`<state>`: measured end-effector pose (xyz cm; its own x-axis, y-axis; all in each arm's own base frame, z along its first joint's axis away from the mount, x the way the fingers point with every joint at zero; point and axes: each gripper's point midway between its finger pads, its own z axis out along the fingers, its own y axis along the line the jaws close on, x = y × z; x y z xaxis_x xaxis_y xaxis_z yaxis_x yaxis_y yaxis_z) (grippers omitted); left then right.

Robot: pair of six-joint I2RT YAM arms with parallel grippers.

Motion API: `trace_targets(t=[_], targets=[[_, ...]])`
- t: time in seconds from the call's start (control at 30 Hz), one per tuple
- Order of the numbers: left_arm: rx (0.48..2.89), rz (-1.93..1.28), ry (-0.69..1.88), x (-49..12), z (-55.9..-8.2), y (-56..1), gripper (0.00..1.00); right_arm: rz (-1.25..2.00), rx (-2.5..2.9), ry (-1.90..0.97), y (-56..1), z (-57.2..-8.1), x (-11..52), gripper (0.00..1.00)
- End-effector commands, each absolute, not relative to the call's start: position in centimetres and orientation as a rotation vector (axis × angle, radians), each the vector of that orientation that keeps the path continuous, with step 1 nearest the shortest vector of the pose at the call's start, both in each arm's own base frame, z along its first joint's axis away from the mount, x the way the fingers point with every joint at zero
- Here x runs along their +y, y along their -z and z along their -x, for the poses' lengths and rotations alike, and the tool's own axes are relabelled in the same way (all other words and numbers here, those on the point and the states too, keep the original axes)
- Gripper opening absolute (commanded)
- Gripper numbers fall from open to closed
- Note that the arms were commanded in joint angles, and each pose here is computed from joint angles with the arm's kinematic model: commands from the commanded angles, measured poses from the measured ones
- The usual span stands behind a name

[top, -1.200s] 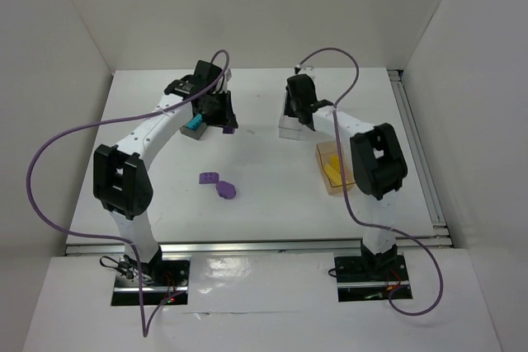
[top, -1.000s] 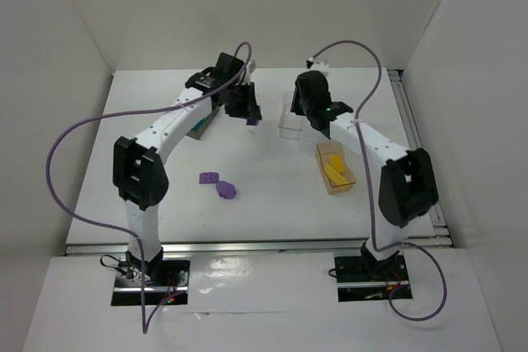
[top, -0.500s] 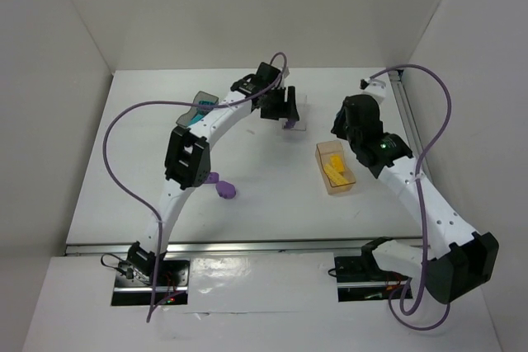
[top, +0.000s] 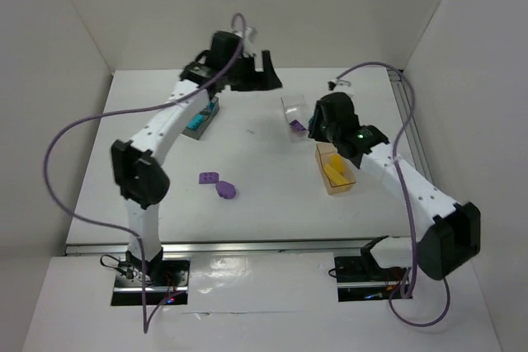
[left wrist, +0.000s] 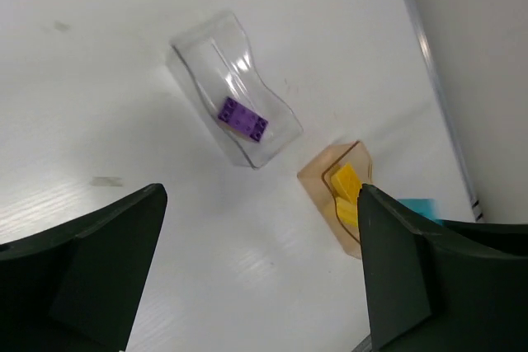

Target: Sort the legos into containers by color

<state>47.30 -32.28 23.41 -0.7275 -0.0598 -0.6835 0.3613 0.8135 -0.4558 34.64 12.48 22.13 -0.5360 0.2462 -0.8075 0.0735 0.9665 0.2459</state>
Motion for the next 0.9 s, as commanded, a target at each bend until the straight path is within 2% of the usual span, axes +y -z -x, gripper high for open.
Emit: trace_targets(t=[0.0, 0.2, 0.27, 0.33, 0.53, 0.67, 0.7, 0.77, 0.8, 0.87], targets=[[2.074, -0.061, 0.636, -22.3, -47.3, -33.4, 1.0, -0.036, 2.099, -0.434, -23.3, -36.8, 20.4, 0.22], [2.151, 0.291, 0.345, -7.1, -44.5, -31.4, 1.0, 0.308, 2.085, -0.632, -22.1, -39.4, 35.4, 0.23], [2.138, 0.363, 0.292, -3.1, -42.8, -31.8, 1.0, 0.365, 2.087, -0.639, -20.8, -41.9, 39.4, 0.23], [2.168, 0.422, 0.26, -1.2, -41.3, -30.2, 1.0, 0.371, 2.075, -0.657, -19.6, -44.9, 42.5, 0.23], [2.155, 0.565, 0.226, 2.5, -36.7, -28.7, 1.0, 0.396, 2.053, -0.744, -15.5, -49.4, 48.9, 0.26], [2.174, 0.6, 0.317, 1.4, -35.1, -26.9, 1.0, 0.383, 1.992, -0.786, -14.1, -50.8, 50.5, 0.37], [2.196, 0.609, 0.316, 1.2, -34.4, -25.7, 1.0, 0.386, 1.964, -0.808, -14.2, -51.0, 50.9, 0.47], [2.21, 0.62, 0.33, 1.0, -34.0, -24.8, 1.0, 0.388, 1.935, -0.828, -14.8, -51.2, 51.4, 0.76], [2.214, 0.617, 0.341, 0.8, -34.0, -24.5, 1.0, 0.386, 1.923, -0.833, -15.4, -51.3, 51.5, 0.84], [2.245, 0.618, 0.334, 0.8, -33.6, -23.2, 1.0, 0.386, 1.903, -0.82, -17.3, -51.1, 50.9, 0.93]])
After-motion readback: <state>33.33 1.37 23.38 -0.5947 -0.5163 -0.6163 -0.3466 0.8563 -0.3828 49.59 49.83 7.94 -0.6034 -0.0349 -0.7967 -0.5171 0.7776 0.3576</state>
